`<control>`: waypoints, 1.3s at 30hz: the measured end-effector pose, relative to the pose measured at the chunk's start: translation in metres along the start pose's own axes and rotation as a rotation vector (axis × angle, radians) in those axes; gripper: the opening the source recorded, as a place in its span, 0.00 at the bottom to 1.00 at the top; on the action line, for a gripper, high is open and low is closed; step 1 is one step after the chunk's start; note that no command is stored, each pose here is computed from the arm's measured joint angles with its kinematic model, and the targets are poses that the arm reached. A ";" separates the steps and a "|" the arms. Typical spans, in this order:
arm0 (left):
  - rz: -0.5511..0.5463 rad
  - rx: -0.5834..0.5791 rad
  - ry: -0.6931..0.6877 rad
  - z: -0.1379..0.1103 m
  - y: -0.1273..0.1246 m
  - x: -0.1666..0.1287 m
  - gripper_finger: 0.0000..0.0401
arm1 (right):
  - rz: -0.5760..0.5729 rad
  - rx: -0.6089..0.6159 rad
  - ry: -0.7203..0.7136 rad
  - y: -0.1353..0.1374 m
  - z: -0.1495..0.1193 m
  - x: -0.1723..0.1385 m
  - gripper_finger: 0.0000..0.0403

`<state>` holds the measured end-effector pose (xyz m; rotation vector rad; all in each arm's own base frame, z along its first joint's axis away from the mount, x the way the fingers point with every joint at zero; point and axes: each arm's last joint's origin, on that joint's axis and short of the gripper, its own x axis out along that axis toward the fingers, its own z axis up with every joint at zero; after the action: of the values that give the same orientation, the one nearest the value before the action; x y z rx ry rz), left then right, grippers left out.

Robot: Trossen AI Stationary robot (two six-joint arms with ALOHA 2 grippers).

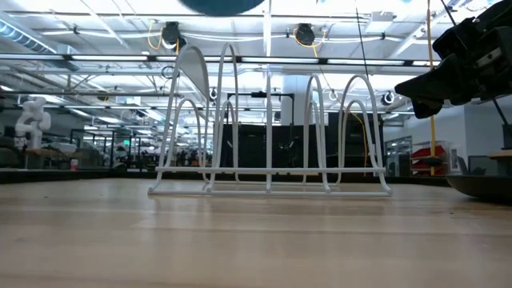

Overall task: Sort dishes
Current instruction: Put the blue plate in the dish rack

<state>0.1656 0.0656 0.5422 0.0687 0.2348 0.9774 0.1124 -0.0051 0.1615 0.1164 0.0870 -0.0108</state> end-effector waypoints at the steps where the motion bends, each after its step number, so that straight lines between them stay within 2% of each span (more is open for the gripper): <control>1: -0.021 -0.006 -0.034 0.004 -0.009 0.004 0.02 | 0.000 0.000 0.000 0.000 0.000 0.000 0.00; 4: -0.072 -0.003 -0.108 0.013 -0.042 0.020 0.02 | 0.000 0.000 0.000 0.000 0.000 0.000 0.00; 7: -0.047 0.046 -0.123 0.013 -0.078 0.038 0.02 | 0.000 0.000 0.000 0.000 0.000 0.000 0.00; 11: 0.067 0.079 -0.104 0.004 -0.119 0.056 0.02 | 0.000 0.000 0.000 0.000 0.000 0.000 0.00; 15: 0.189 0.109 -0.095 -0.005 -0.158 0.061 0.02 | 0.000 0.000 0.000 0.000 0.000 0.000 0.00; 18: 0.270 0.112 -0.084 -0.013 -0.184 0.056 0.02 | 0.000 0.000 0.000 0.000 0.000 0.000 0.00; 22: 0.438 0.073 -0.070 -0.021 -0.210 0.036 0.02 | 0.000 0.000 0.000 0.000 0.000 0.000 0.00; 31: 0.311 -0.063 -0.122 -0.038 -0.253 0.002 0.02 | 0.000 0.000 0.000 0.000 0.000 0.000 0.00; 39: 0.196 -0.032 -0.138 -0.054 -0.283 -0.035 0.02 | 0.000 0.000 0.000 0.000 0.000 0.000 0.00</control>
<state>0.3651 -0.1243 0.4494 0.1311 0.0865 1.1660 0.1124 -0.0051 0.1615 0.1164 0.0870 -0.0108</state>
